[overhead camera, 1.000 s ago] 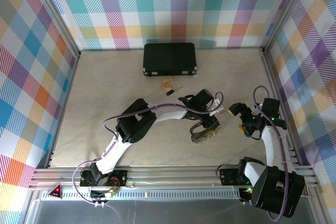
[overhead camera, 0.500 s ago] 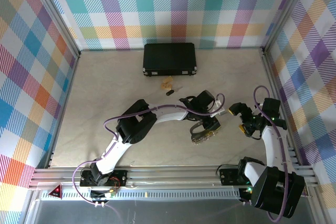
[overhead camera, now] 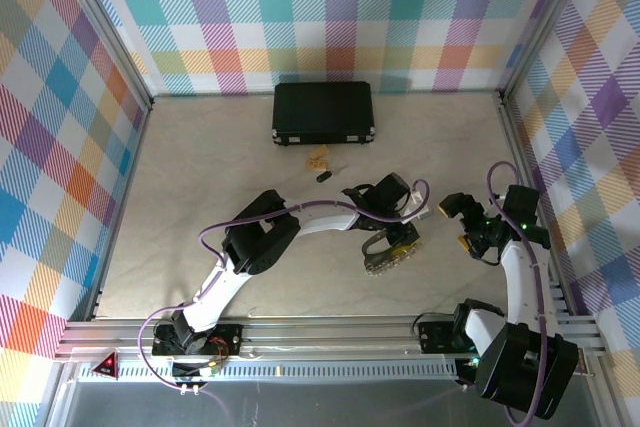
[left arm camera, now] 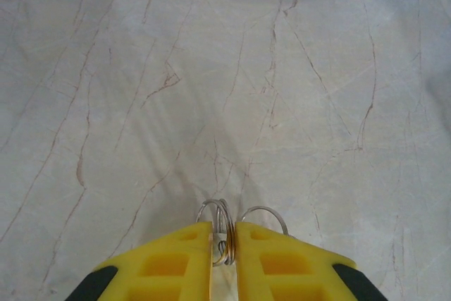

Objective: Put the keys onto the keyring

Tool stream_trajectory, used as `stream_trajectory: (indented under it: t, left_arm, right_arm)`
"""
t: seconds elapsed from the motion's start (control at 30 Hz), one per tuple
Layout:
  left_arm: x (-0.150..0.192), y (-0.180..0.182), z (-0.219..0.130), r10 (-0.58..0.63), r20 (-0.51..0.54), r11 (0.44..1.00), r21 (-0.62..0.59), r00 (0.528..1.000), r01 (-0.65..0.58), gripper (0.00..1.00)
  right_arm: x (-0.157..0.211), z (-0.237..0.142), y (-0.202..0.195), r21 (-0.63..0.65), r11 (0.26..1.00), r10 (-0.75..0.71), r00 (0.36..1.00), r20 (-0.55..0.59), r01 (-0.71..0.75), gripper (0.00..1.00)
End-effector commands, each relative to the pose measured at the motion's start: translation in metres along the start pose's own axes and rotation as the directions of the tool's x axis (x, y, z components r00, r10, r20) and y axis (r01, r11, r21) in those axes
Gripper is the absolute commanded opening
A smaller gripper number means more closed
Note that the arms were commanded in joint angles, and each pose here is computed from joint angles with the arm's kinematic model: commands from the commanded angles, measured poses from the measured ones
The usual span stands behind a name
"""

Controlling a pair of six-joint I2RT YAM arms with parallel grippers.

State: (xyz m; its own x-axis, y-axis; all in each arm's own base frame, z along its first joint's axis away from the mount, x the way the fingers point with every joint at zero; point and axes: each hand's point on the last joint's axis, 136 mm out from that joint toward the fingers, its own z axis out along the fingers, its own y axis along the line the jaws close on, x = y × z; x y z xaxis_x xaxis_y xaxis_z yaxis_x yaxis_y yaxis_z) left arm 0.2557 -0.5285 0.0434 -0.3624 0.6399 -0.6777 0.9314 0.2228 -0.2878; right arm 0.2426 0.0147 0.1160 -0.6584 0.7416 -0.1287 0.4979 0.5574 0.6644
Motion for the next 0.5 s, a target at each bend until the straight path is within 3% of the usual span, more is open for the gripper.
stream_trajectory:
  t: [0.0, 0.27, 0.47]
  left_arm:
    - [0.011, -0.002, 0.013, 0.009, -0.014, 1.0, 0.017, 1.0, -0.009, 0.16]
    - [0.01, -0.009, 0.012, -0.004, -0.005, 0.999, 0.054, 1.0, 0.004, 0.09]
    - [0.015, -0.004, -0.003, -0.014, -0.009, 1.0, -0.017, 1.0, 0.014, 0.0]
  right_arm:
    - [-0.005, -0.009, 0.008, -0.015, 1.0, -0.024, 1.0, 0.018, 0.025, 0.99]
    - [-0.008, -0.014, 0.01, -0.011, 0.999, -0.034, 0.999, 0.034, 0.034, 0.99]
    - [-0.008, -0.015, 0.01, -0.012, 0.999, -0.036, 0.999, 0.036, 0.037, 0.98]
